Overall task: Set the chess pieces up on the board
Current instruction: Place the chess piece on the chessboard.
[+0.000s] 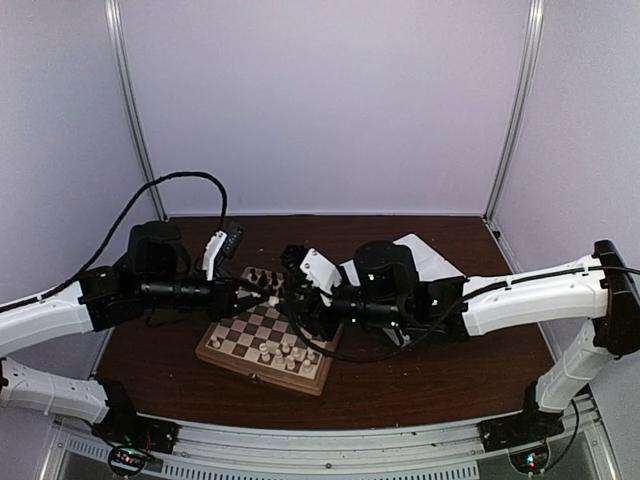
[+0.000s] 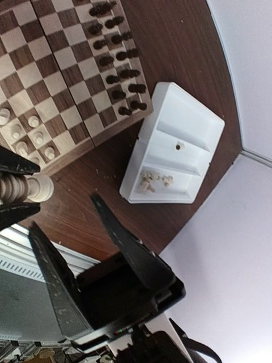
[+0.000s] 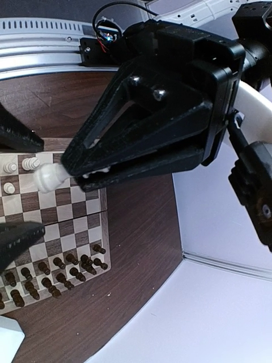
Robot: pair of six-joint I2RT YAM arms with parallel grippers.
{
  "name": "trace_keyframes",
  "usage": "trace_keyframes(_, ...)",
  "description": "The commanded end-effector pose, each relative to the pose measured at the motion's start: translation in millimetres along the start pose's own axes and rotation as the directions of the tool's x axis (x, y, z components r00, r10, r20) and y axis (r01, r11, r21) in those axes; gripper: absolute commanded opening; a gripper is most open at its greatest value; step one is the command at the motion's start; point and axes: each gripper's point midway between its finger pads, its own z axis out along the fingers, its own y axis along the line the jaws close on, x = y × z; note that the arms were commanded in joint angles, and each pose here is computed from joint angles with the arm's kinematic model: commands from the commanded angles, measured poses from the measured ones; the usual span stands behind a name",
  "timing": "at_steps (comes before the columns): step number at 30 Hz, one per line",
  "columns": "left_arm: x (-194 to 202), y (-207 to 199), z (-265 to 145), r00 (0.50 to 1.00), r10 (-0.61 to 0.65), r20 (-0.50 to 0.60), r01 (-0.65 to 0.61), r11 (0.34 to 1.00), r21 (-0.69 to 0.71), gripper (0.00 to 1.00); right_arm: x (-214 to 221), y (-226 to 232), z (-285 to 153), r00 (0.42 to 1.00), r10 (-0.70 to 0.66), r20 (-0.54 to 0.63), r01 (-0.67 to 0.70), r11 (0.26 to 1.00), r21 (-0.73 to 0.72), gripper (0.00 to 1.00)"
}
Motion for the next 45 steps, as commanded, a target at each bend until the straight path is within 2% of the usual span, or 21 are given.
trace_keyframes(1,6.4,23.0,-25.8,0.997,0.012,-0.075,-0.027,0.98,-0.198,0.0,-19.3,-14.1,-24.3,0.998,0.016,0.06,-0.018,0.999,0.04,0.52)
trace_keyframes(5,33.3,51.2,-42.4,0.982,-0.049,-0.185,-0.022,0.931,-0.364,0.0,-7.7,-29.9,-38.9,1.0,0.012,0.013,-0.013,0.996,0.086,0.58)
trace_keyframes(8,55.0,66.6,-40.9,0.964,-0.095,-0.248,-0.019,0.906,-0.422,0.0,0.4,-45.8,-49.9,0.999,0.034,-0.002,-0.033,0.992,0.122,0.65)
trace_keyframes(11,70.5,76.4,-31.9,0.952,-0.138,-0.272,0.003,0.896,-0.443,0.0,5.8,-61.2,-59.9,0.998,0.062,-0.007,-0.06,0.985,0.164,0.79)
trace_keyframes(14,79.9,84.8,-23.4,0.945,-0.163,-0.283,0.015,0.887,-0.461,0.0,11.3,-72.7,-68.5,0.996,0.083,-0.03,-0.076,0.979,0.191,0.99)
trace_keyframes(23,106.7,99.6,-1.1,0.915,-0.186,-0.358,0.0,0.887,-0.462,0.0,17.8,-88.8,-85.0,0.993,0.113,-0.017,-0.106,0.967,0.23,1.0)
trace_keyframes(34,117.0,107.6,10.1,0.929,-0.145,-0.341,-0.022,0.896,-0.443,0.0,18.7,-93.4,-86.9,0.993,0.115,0.002,-0.112,0.965,0.236,1.0)
trace_keyframes(45,134.8,116.6,22.2,0.912,-0.126,-0.39,-0.067,0.892,-0.446,0.01,21.5,-95.2,-89.9,0.993,0.117,0.001,-0.113,0.964,0.242,1.0)
